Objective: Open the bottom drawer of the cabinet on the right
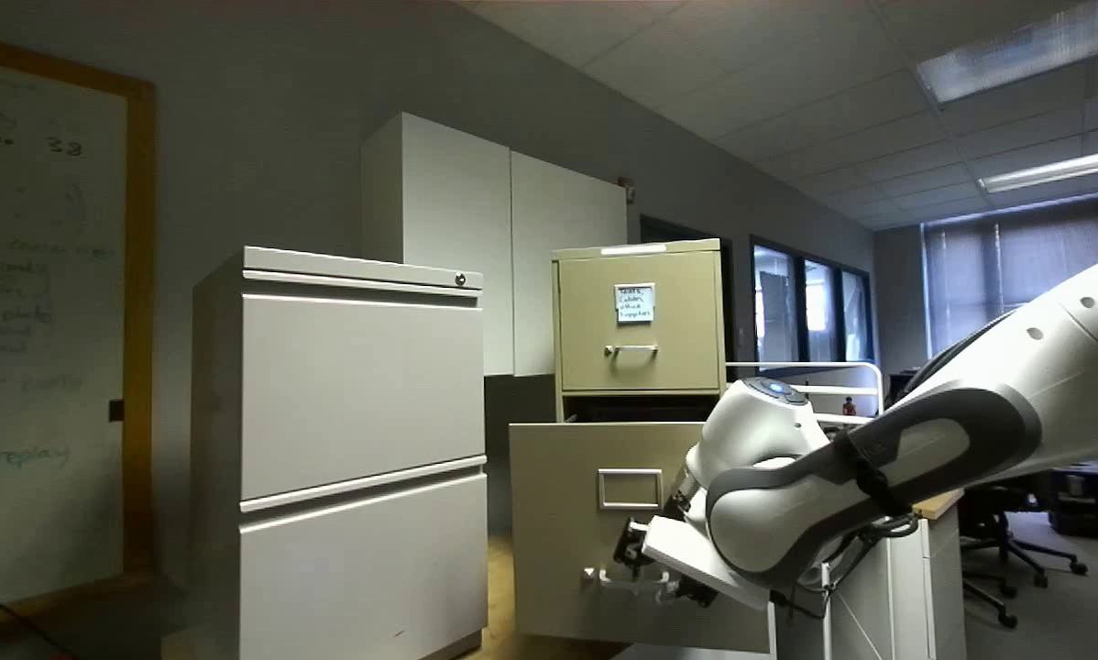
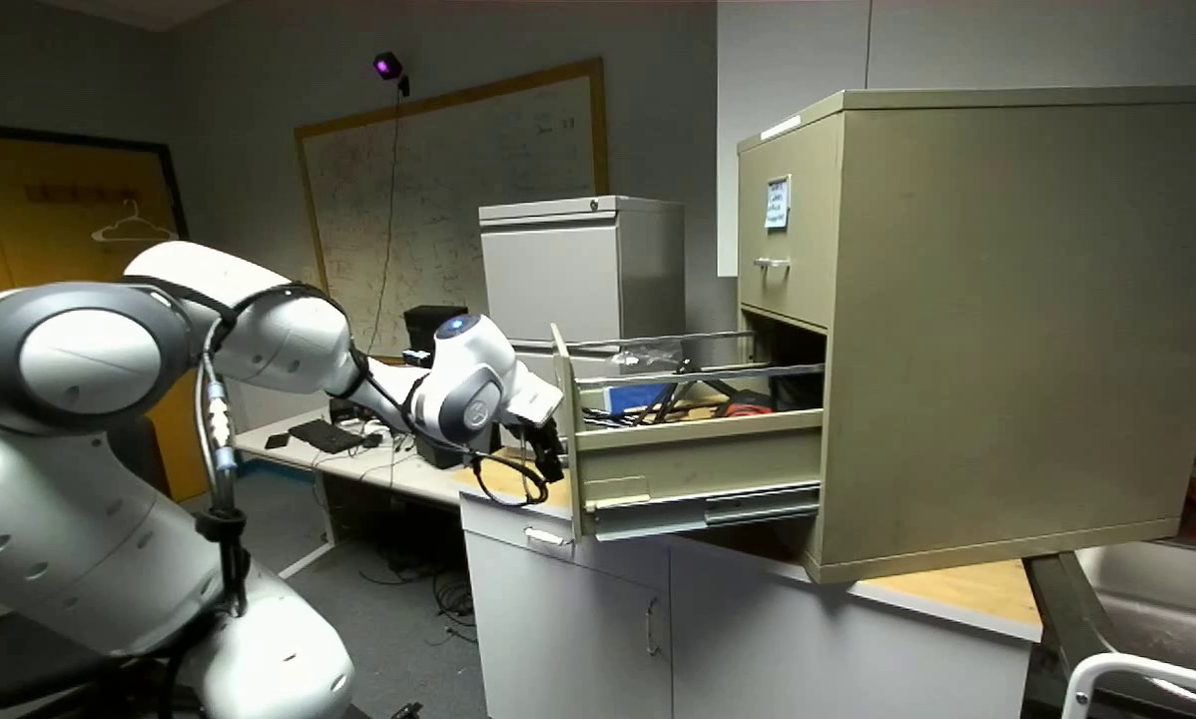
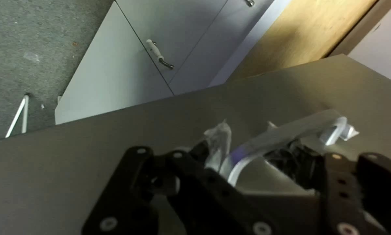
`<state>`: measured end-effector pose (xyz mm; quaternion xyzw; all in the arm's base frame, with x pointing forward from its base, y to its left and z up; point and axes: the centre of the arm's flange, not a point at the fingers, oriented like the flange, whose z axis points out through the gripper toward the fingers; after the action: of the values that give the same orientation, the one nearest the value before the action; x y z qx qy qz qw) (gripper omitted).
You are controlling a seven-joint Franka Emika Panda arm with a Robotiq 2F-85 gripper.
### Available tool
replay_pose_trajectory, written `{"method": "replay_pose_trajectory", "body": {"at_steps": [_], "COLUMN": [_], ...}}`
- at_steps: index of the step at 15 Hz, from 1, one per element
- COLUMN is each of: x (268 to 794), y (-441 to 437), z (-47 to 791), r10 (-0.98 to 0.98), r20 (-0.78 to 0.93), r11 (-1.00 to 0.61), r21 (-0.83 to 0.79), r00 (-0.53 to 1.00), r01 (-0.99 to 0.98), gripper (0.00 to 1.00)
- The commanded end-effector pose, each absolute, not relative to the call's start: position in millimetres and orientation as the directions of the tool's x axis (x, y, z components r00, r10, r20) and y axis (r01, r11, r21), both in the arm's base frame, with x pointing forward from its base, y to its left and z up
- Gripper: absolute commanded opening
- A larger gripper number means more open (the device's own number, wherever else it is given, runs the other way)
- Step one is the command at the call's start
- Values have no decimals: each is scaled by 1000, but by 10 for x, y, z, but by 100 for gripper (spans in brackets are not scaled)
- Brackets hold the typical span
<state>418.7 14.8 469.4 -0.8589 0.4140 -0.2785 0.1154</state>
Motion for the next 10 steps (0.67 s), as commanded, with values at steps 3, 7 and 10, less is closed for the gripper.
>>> {"method": "replay_pose_trajectory", "body": {"at_steps": [3,7,10], "x": [3947,3887,3866], "y": [573,639,669], "z": [5374,5463,5493], "r10": [-651,-629,-617], "r20": [506,529,544], "r11": [-755,-769,-775], "r21": [-359,-317,-292], "r00": [566,569,569], "r01": [-548,-556,-561], "gripper": [83,92,92]}}
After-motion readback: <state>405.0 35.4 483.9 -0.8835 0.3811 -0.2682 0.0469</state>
